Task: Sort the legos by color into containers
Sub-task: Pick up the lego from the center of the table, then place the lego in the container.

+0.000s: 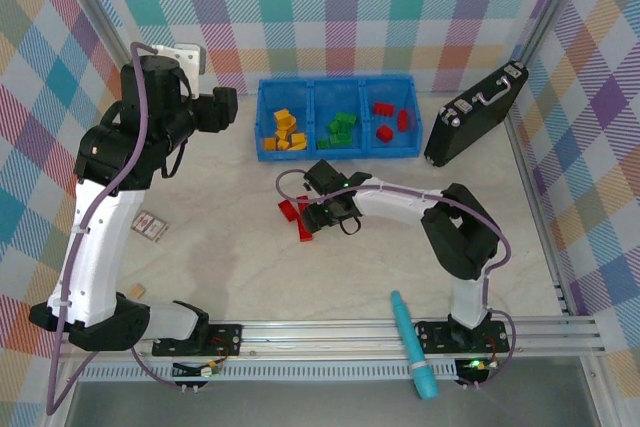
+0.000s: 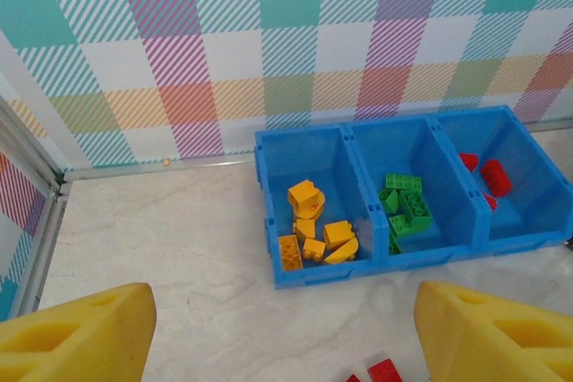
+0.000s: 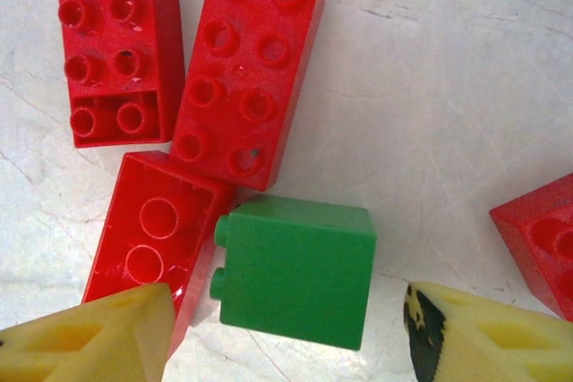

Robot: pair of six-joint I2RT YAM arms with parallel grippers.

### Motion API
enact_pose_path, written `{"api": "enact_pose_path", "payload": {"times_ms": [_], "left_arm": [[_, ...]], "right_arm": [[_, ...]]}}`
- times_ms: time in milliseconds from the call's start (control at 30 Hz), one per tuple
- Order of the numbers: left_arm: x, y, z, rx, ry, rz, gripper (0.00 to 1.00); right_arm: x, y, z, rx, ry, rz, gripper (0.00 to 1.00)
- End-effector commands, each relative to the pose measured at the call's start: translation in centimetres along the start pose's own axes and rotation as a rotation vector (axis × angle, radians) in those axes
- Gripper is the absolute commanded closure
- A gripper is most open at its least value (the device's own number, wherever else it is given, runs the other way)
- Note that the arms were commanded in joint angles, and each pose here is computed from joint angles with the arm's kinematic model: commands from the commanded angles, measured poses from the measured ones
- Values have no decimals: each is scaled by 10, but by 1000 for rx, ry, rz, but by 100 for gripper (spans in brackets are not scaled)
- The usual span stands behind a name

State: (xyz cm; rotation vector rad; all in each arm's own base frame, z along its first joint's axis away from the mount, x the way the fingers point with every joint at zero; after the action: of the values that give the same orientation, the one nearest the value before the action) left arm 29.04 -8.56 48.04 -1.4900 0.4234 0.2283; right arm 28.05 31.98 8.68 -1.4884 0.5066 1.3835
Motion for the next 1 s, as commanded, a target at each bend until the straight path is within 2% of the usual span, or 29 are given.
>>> {"api": "enact_pose_path", "payload": {"times_ms": [0, 233, 433, 667, 833, 967], "left_arm": [[-9, -2, 7, 20, -28, -14, 24], [-7, 3, 10, 36, -50, 11, 24], [-10, 2, 14, 50, -74, 1, 23], [-9, 6, 19, 77, -94, 13, 22], [-17, 9, 22, 130, -99, -1, 22], [-30, 12, 25, 172, -96, -12, 21]], "right_arm": [[3, 1, 0, 3, 27, 26, 33], [14, 2, -2, 4, 44, 62, 51], [5, -1, -2, -5, 50, 62, 67], [-46, -33, -18, -31, 91, -37, 70], [-79, -80, -44, -36, 115, -159, 69], [-92, -125, -69, -48, 146, -255, 69]]}}
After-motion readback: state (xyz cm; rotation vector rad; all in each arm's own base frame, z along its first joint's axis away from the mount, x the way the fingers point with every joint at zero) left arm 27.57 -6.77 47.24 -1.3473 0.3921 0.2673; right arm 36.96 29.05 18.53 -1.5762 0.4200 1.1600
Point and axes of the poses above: each hand's point on the last joint's axis, 136 mm out from that joint toward the fingers, its own x axis out along the fingers, its own z axis along the line the jaws close on, y = z × x, the point moved 4 cm from there along -x, back along the fingers, and after that the axes turned 2 degrees about x, right-handed, at the moved point
